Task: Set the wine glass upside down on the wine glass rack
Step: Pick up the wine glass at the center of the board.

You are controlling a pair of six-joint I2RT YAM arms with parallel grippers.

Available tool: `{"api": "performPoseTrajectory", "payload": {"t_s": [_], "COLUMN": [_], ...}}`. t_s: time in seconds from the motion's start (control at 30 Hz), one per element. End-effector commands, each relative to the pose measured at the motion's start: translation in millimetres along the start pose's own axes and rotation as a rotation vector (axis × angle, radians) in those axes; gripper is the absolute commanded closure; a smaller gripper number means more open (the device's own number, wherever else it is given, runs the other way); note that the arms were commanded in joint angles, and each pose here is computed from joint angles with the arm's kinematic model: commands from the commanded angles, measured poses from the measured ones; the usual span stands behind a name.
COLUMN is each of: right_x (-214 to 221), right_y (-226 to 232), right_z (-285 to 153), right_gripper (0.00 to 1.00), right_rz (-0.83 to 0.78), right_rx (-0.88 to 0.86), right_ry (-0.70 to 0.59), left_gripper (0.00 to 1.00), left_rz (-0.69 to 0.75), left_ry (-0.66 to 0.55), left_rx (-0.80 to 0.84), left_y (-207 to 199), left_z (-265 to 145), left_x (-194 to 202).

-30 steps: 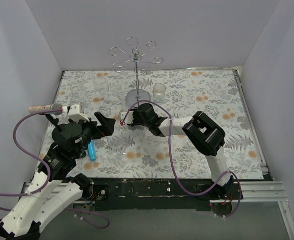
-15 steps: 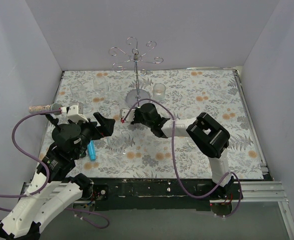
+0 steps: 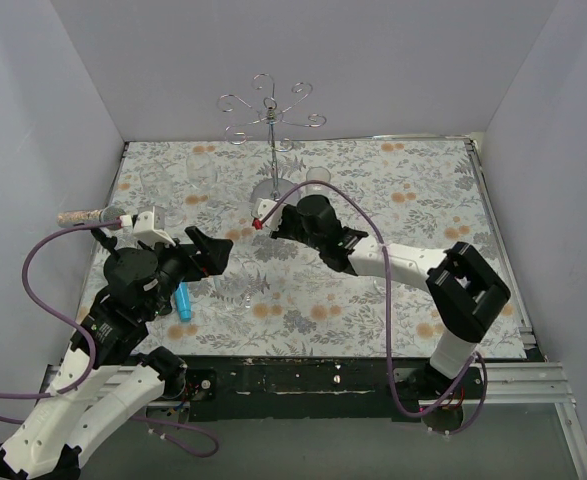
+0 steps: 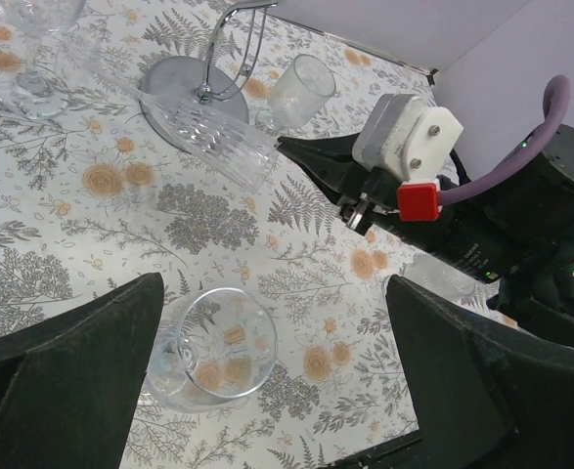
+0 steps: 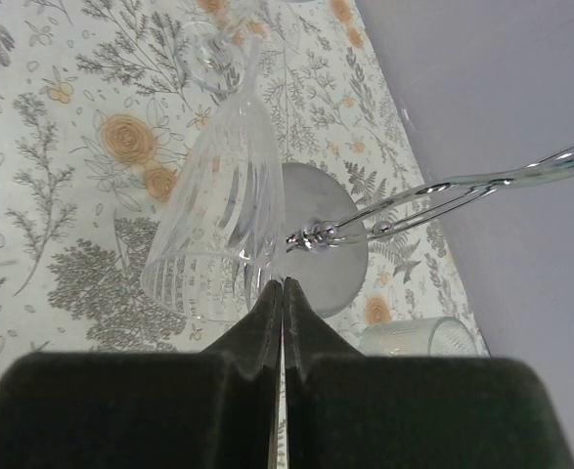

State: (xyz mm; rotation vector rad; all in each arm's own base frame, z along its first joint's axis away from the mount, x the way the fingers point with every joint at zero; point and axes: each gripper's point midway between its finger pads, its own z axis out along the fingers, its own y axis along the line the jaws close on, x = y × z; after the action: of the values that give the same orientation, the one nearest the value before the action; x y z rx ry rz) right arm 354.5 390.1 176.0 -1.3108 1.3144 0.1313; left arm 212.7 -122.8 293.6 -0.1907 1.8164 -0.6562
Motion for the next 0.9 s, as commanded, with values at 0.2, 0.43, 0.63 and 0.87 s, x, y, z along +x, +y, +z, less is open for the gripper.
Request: {"api": "performPoseTrajectory", "payload": {"t_s": [0.2, 0.43, 0.63, 0.87], "right_x": [-5.5, -5.1, -1.7, -2.5], "right_y": [7.0, -7.9, -16.9, -21.8], "right_z": [-56.8, -94.5, -123.9, -143.2], "right_gripper": [0.99, 0.99, 0.99, 0.99], "right_rz": [0.239, 0.373, 0.448, 0.491], "right_rx": [-0.129, -0.181, -0.211, -0.221], "right_ry": [0.022, 0.008, 0.005, -0.006], "left_gripper": [0.02, 0.02, 0.02, 0.02], "left_rz": [-0.027, -0.009, 0.014, 0.053], "left_ry": [-0.011, 0.009, 0.032, 0.044], "left_rx": [0.062, 0.048, 0.010, -0.071], "left_y": [-18.3, -19.4, -16.3, -7.6], "left_z": [-4.4, 4.3, 19.5, 47.2], "left_x": [-13.4, -12.3, -8.3, -4.7]}}
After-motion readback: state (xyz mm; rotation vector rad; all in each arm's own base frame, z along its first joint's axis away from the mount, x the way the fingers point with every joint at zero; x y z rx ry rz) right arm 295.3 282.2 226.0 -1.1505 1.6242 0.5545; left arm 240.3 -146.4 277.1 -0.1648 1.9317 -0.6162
